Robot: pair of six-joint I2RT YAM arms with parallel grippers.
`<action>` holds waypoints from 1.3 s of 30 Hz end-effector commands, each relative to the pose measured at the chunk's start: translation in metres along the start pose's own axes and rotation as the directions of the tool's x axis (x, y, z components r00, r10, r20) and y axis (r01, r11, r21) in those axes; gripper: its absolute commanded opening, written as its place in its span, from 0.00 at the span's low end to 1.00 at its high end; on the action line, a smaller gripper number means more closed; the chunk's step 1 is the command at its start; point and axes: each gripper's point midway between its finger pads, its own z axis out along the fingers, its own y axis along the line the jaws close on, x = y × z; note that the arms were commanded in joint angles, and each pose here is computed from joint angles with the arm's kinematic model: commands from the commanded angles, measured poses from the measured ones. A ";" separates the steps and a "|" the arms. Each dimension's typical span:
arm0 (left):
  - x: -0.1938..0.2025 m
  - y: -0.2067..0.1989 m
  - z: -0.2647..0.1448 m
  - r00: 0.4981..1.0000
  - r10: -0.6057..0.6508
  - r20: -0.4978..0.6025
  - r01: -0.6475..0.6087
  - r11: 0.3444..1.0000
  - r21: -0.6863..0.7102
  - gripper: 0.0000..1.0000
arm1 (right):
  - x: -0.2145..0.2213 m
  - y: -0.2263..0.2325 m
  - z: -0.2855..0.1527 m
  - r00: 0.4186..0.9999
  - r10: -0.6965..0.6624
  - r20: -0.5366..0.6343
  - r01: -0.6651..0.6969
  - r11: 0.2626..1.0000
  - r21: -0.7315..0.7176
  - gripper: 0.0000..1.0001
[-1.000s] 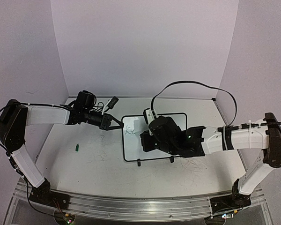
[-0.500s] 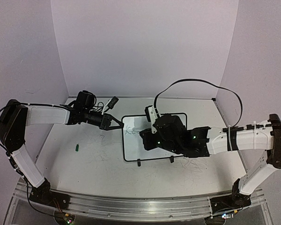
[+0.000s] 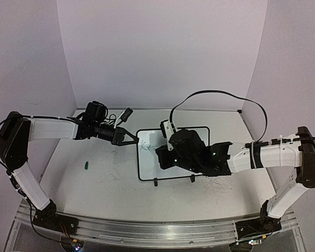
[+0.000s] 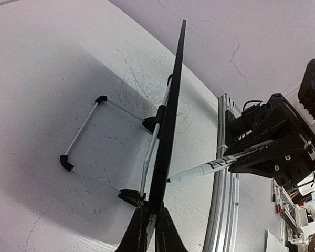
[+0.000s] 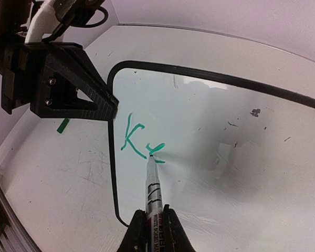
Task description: Write a sentence on the whiteboard
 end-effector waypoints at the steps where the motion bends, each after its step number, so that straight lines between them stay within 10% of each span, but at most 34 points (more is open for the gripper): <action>1: -0.011 -0.019 -0.009 0.999 0.031 0.024 -0.032 0.999 0.039 0.00 | -0.019 0.008 0.003 0.999 0.013 0.043 -0.013 1.000 -0.005 0.00; 39: -0.012 -0.020 -0.010 0.999 0.037 0.026 -0.038 0.998 0.043 0.00 | -0.034 -0.015 -0.005 0.994 0.037 0.103 -0.049 0.992 0.118 0.00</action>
